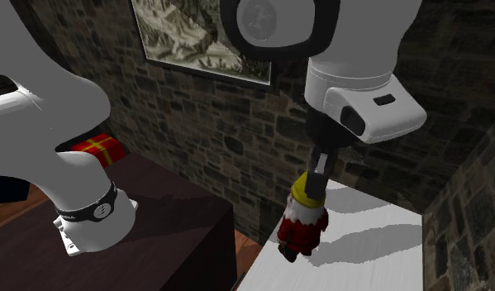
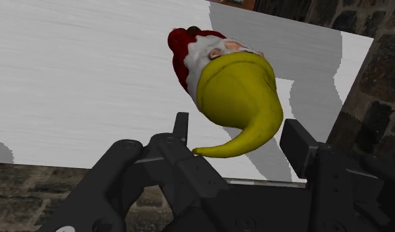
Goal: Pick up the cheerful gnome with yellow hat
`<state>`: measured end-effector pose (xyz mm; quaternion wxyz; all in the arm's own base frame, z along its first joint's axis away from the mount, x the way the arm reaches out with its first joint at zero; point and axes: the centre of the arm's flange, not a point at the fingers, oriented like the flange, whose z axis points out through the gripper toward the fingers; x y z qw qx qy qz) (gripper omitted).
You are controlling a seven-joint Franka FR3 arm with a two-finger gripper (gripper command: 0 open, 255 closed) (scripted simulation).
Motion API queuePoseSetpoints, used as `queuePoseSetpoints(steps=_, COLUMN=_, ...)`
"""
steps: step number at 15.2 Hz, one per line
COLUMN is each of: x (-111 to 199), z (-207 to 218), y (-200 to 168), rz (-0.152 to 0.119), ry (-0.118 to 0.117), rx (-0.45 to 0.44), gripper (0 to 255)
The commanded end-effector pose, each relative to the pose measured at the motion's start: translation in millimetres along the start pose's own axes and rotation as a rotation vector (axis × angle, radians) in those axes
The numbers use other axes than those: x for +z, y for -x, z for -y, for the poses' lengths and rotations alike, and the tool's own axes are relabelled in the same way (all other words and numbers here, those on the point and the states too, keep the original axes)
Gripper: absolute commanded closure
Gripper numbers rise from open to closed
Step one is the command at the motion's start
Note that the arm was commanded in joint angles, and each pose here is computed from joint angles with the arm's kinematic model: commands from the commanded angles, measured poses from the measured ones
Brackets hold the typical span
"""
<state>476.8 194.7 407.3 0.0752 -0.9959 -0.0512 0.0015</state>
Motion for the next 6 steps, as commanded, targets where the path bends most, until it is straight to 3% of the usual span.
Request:
queuePoseSetpoints(steps=1, x=-12, z=1, y=1, rz=-0.001, ry=0.0, rx=0.0, gripper=255)
queuePoseSetpoints(steps=6, x=-28, z=4, y=0, rz=-0.001, ry=0.0, rx=0.0, gripper=255)
